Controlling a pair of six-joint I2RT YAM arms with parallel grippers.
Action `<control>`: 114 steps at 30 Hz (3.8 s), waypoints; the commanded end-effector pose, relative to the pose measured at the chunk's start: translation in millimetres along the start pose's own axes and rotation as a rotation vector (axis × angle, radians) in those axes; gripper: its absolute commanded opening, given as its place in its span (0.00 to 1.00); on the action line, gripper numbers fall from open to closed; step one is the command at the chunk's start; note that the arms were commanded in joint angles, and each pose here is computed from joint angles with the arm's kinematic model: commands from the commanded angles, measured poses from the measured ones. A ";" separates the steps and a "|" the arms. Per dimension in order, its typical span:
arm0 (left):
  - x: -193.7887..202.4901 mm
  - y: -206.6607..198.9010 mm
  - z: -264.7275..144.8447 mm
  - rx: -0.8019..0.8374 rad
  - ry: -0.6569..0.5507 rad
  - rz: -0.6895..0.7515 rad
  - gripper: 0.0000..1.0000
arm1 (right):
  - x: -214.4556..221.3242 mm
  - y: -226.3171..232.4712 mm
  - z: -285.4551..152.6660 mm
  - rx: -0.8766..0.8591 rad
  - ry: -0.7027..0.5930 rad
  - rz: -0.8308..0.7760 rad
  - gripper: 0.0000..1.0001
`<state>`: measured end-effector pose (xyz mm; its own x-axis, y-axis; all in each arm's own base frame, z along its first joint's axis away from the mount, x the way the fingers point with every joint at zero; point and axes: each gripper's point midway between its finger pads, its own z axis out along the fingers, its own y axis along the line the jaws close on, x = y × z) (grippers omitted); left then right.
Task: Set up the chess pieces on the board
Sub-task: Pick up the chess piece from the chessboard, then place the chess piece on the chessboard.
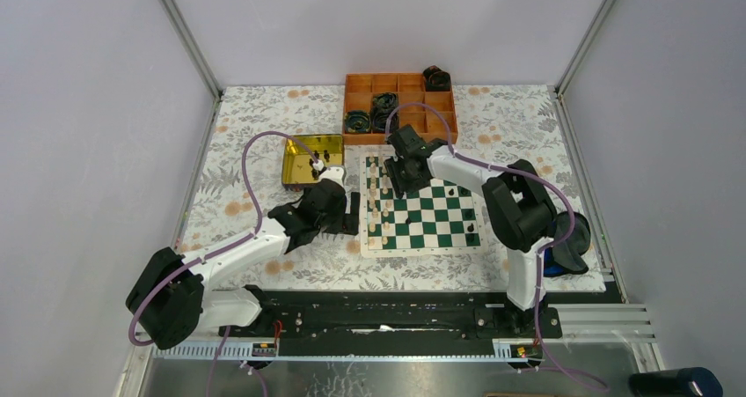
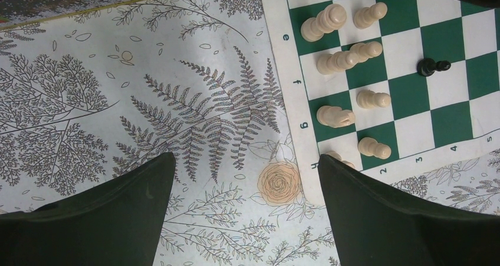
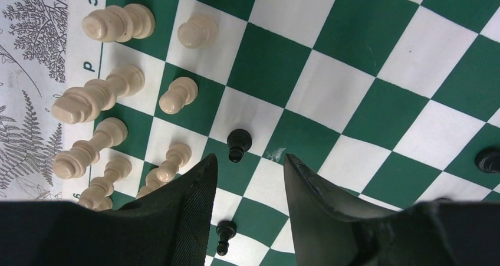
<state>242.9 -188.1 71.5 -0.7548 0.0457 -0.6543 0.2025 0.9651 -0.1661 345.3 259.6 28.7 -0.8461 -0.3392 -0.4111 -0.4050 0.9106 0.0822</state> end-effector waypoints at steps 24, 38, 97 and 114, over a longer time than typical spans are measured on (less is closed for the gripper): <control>-16.5 -8.4 -4.4 0.016 -0.044 0.013 0.99 | -10.9 13.7 3.8 -0.048 -0.012 -0.040 0.22; -16.7 -8.9 -5.4 0.017 -0.046 0.014 0.99 | -12.4 11.4 -19.9 -0.036 -0.050 -0.040 0.11; -10.7 -13.6 -7.1 0.007 -0.043 0.046 0.99 | 55.7 -109.5 -47.8 0.219 0.047 0.186 0.12; -8.3 -12.6 -4.8 -0.003 -0.033 0.047 0.99 | 47.0 -115.3 -33.9 0.198 0.052 0.200 0.13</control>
<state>236.3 -196.5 71.7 -0.7449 0.0821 -0.6622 0.2354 0.9609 -0.1457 326.2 125.9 23.3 -0.9337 -0.1530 -0.3236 -0.1478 0.9882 -0.0406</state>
